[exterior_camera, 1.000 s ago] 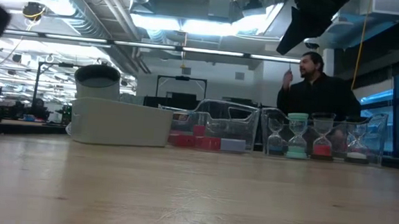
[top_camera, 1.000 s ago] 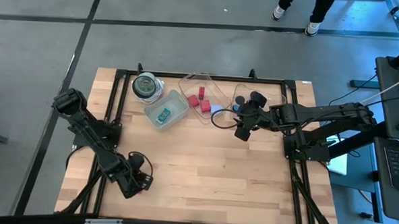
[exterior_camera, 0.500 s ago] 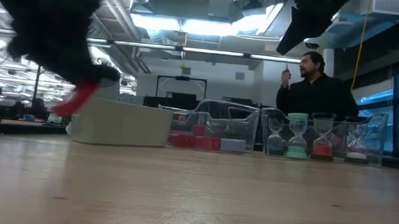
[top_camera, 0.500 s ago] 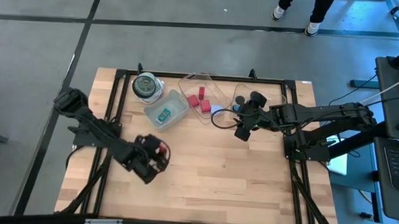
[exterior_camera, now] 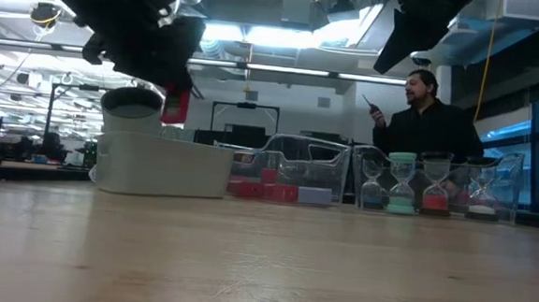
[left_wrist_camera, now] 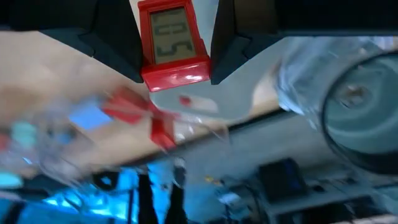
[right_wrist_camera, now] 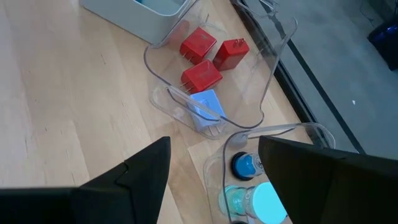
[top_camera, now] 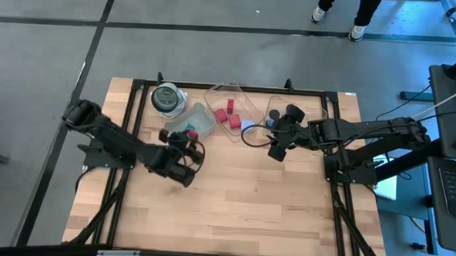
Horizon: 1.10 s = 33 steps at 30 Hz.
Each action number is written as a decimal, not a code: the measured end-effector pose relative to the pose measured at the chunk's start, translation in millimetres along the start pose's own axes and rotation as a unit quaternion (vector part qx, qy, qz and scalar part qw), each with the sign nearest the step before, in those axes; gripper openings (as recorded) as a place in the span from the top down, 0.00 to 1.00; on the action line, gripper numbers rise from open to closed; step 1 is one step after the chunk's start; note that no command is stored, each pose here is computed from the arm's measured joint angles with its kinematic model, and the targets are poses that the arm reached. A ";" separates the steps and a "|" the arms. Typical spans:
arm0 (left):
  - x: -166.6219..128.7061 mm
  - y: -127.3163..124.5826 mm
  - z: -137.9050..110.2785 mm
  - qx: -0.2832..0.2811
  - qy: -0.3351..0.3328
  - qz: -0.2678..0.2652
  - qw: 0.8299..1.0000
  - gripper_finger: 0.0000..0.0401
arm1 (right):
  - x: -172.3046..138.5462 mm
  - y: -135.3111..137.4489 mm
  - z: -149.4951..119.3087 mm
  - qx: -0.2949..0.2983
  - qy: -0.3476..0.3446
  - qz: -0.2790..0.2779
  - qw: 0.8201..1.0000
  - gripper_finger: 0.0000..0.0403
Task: Pick & Place Office items
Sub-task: Put the red digital clock into the gray bin
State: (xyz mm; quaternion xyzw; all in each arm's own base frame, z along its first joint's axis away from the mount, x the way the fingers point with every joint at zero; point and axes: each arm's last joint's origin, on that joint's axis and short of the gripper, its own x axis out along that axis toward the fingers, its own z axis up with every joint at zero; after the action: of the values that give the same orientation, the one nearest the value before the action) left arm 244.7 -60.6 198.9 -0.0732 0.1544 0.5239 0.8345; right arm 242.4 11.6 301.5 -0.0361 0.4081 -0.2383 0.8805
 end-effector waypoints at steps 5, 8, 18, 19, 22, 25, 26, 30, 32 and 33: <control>16.2 4.8 6.9 -0.008 -0.020 0.040 0.999 0.61 | 0.0 0.1 0.0 0.000 0.000 0.000 1.000 0.38; 27.2 8.5 10.5 -0.008 -0.015 0.062 0.998 0.61 | 0.0 0.1 0.0 0.003 0.000 0.000 1.000 0.38; 62.5 23.2 18.8 0.007 0.055 0.112 0.992 0.61 | 0.0 0.0 0.0 0.018 0.000 -0.001 1.000 0.38; 65.2 24.6 19.3 0.004 0.063 0.114 0.991 0.61 | 0.0 -0.1 0.1 0.019 -0.001 -0.002 1.000 0.38; 72.8 28.3 20.1 -0.003 0.094 0.117 0.989 0.61 | 0.0 -0.4 0.2 0.018 -0.003 -0.009 1.000 0.38; 78.7 31.1 19.9 0.001 0.130 0.112 0.985 0.61 | 0.0 -0.6 0.2 0.017 -0.003 -0.011 1.000 0.38; 80.3 31.3 19.1 0.001 0.140 0.111 0.984 0.61 | 0.0 -0.6 0.2 0.017 -0.003 -0.011 1.000 0.38; 82.7 31.1 17.3 0.001 0.169 0.100 0.981 0.61 | -0.1 -1.5 0.4 0.017 -0.007 -0.027 0.999 0.38; 83.1 30.5 15.9 0.007 0.179 0.095 0.979 0.61 | -0.2 -2.5 0.7 0.017 -0.012 -0.044 0.999 0.38; 83.0 30.4 15.8 0.009 0.181 0.093 0.979 0.61 | -0.2 -3.0 0.8 0.018 -0.015 -0.052 0.998 0.38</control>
State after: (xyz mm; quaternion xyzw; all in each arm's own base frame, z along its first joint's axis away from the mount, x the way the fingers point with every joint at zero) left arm 253.8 28.0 187.2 -0.1445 0.3141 0.5761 0.7406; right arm 241.7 9.0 302.9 -0.0446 0.3883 -0.2910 0.8732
